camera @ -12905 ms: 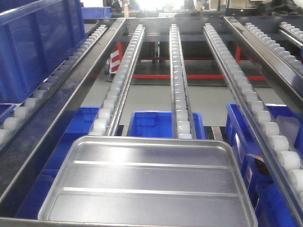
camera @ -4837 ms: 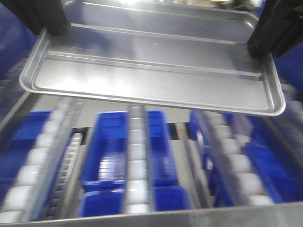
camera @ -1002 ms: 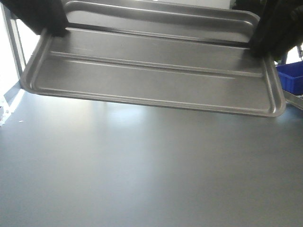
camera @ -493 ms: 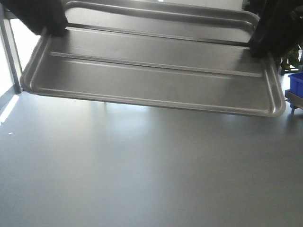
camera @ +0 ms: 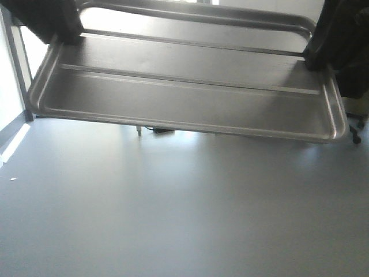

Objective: Grab silver tray and stack on right shelf
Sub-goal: 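Hold the silver tray level with both grippers while the base drives, then carry the silver tray over the grey-blue tray on the other shelf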

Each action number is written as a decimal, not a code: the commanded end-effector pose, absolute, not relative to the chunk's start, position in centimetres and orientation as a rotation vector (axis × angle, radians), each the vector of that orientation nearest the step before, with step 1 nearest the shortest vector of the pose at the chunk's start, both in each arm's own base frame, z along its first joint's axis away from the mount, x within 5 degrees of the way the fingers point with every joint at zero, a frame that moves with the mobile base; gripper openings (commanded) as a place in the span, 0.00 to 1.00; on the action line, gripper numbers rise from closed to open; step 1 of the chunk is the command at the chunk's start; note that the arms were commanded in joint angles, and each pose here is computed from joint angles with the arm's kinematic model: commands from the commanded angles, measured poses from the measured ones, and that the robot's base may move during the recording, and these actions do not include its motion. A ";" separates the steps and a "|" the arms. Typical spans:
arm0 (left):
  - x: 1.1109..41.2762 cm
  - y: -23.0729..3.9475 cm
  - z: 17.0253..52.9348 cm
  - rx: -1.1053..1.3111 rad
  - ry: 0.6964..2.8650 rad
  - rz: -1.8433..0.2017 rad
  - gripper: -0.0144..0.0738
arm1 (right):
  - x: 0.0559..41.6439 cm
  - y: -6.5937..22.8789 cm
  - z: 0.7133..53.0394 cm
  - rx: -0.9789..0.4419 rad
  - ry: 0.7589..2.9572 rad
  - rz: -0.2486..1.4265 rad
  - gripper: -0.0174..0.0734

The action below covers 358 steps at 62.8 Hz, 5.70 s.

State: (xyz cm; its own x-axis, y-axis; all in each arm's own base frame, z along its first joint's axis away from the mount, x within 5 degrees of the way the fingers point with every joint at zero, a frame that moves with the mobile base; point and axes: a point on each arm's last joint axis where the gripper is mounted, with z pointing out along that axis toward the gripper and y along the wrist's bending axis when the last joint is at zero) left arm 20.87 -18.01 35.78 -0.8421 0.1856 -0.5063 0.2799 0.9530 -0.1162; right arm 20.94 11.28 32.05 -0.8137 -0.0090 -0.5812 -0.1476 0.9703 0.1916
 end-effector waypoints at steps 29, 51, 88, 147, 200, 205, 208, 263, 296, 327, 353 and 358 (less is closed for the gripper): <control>20.8 -17.0 37.6 0.323 2.520 -0.200 0.06 | 20.9 10.5 33.6 -0.154 2.437 0.236 0.25; 20.9 -17.0 37.5 0.323 2.521 -0.199 0.06 | 20.9 10.5 33.6 -0.154 2.437 0.236 0.25; 22.2 -18.3 35.4 0.342 2.586 -0.147 0.06 | 20.9 10.5 33.6 -0.154 2.437 0.236 0.25; 24.5 -19.6 32.4 0.174 2.674 -0.012 0.06 | 20.9 10.5 33.6 -0.154 2.436 0.237 0.25; 20.9 -17.3 36.8 0.206 2.573 0.014 0.06 | 20.9 10.5 33.6 -0.154 2.436 0.237 0.25; 20.9 -17.3 36.9 0.206 2.572 0.020 0.06 | 20.9 10.5 33.6 -0.154 2.436 0.237 0.25; 20.9 -17.2 36.8 0.206 2.574 0.026 0.06 | 20.9 10.5 33.6 -0.154 2.436 0.237 0.25; 20.9 -16.8 36.8 0.200 2.581 0.087 0.06 | 20.9 10.5 33.6 -0.154 2.436 0.237 0.25; 20.7 -16.7 36.7 0.194 2.605 0.104 0.06 | 20.9 10.5 33.6 -0.154 2.436 0.237 0.25; 20.6 -16.6 36.7 0.189 2.618 0.117 0.06 | 21.0 10.5 33.7 -0.155 2.430 0.241 0.25; 21.2 -17.1 37.0 0.287 2.529 0.078 0.06 | 21.6 10.9 36.0 -0.181 2.360 0.258 0.25; 21.8 -17.1 37.4 0.283 2.476 0.037 0.06 | 22.3 11.2 37.0 -0.197 2.348 0.251 0.25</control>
State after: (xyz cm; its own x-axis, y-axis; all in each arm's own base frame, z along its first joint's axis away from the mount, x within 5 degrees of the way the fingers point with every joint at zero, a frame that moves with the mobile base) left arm 21.52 -19.03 35.12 -0.8346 0.1899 -0.5170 0.2153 0.9765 0.0111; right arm 21.51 11.75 34.14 -0.7942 -0.0229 -0.6073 -0.1770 0.9647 0.1950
